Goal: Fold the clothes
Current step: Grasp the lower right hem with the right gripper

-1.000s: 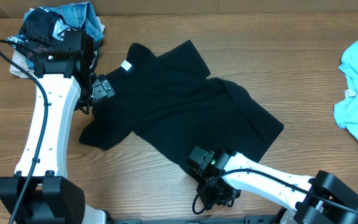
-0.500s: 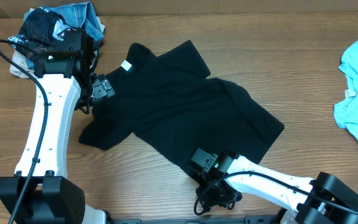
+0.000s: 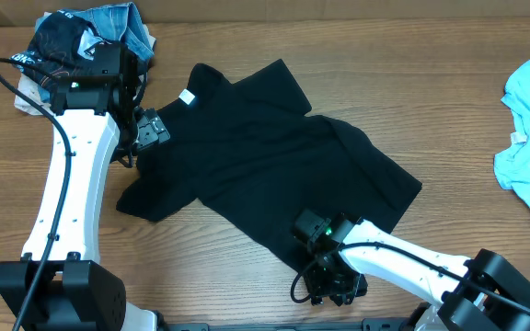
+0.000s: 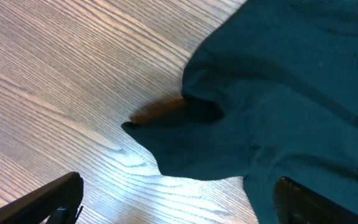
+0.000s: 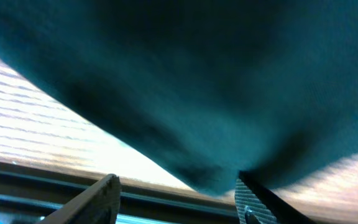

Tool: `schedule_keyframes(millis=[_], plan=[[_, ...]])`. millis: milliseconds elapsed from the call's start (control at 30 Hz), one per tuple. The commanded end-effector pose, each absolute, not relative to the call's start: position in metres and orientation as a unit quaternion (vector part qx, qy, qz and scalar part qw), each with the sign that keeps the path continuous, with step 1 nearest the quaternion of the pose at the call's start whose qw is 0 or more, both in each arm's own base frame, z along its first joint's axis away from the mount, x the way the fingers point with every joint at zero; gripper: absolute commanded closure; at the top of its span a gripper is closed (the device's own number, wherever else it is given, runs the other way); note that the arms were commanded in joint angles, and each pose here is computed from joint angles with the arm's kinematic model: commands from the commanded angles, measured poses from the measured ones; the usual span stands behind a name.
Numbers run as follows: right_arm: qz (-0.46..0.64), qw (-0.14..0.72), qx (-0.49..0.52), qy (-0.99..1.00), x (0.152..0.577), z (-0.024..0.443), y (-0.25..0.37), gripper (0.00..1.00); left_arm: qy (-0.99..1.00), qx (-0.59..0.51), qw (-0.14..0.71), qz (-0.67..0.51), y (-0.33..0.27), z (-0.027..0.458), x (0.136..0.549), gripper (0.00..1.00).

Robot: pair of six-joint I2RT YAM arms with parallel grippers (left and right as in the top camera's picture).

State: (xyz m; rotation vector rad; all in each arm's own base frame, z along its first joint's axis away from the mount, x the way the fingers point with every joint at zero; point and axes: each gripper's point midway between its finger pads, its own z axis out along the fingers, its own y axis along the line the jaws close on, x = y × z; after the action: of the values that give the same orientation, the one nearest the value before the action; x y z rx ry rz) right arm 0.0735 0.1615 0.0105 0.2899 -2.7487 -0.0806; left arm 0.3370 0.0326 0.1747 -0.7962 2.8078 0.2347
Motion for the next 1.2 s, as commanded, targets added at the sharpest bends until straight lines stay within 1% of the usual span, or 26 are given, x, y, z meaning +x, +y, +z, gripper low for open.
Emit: schedule_keyframes(millis=[0, 67, 267, 533, 733, 800, 900, 1000, 1100, 1167], plan=[[-0.035, 0.173, 0.111, -0.978, 0.086, 0.023, 0.171, 0.33, 0.954, -0.265, 0.119, 0.074, 0.032, 0.182, 0.339, 0.00], [-0.030, 0.172, 0.121, -0.977, 0.087, 0.024, 0.169, 0.27, 0.954, -0.265, 0.119, 0.074, 0.032, 0.182, 0.339, 0.00], [-0.022, 0.162, 0.129, -0.978, 0.091, 0.022, 0.166, 0.21, 0.954, -0.265, 0.119, 0.075, 0.032, 0.182, 0.339, 0.00], [-0.023, 0.156, 0.129, -0.979, 0.090, 0.013, 0.164, 0.21, 0.954, -0.265, 0.119, 0.074, 0.032, 0.182, 0.339, 0.00], [-0.024, 0.153, 0.126, -0.980, 0.089, 0.006, 0.162, 0.23, 0.954, -0.265, 0.119, 0.074, 0.032, 0.182, 0.339, 0.00], [-0.022, 0.155, 0.122, -0.980, 0.087, 0.004, 0.160, 0.25, 0.954, -0.265, 0.119, 0.075, 0.032, 0.182, 0.339, 0.00], [-0.018, 0.158, 0.108, -0.981, 0.086, 0.003, 0.160, 0.31, 0.954, -0.265, 0.119, 0.074, 0.032, 0.182, 0.339, 0.00], [-0.016, 0.158, 0.096, -0.983, 0.086, 0.003, 0.159, 0.34, 0.954, -0.265, 0.119, 0.074, 0.032, 0.182, 0.339, 0.00], [-0.011, 0.157, 0.085, -0.984, 0.086, 0.002, 0.158, 0.44, 0.954, -0.265, 0.119, 0.074, 0.032, 0.182, 0.339, 0.00], [-0.009, 0.158, 0.081, -0.984, 0.086, 0.002, 0.157, 0.56, 0.954, -0.265, 0.119, 0.074, 0.032, 0.182, 0.339, 0.00]])
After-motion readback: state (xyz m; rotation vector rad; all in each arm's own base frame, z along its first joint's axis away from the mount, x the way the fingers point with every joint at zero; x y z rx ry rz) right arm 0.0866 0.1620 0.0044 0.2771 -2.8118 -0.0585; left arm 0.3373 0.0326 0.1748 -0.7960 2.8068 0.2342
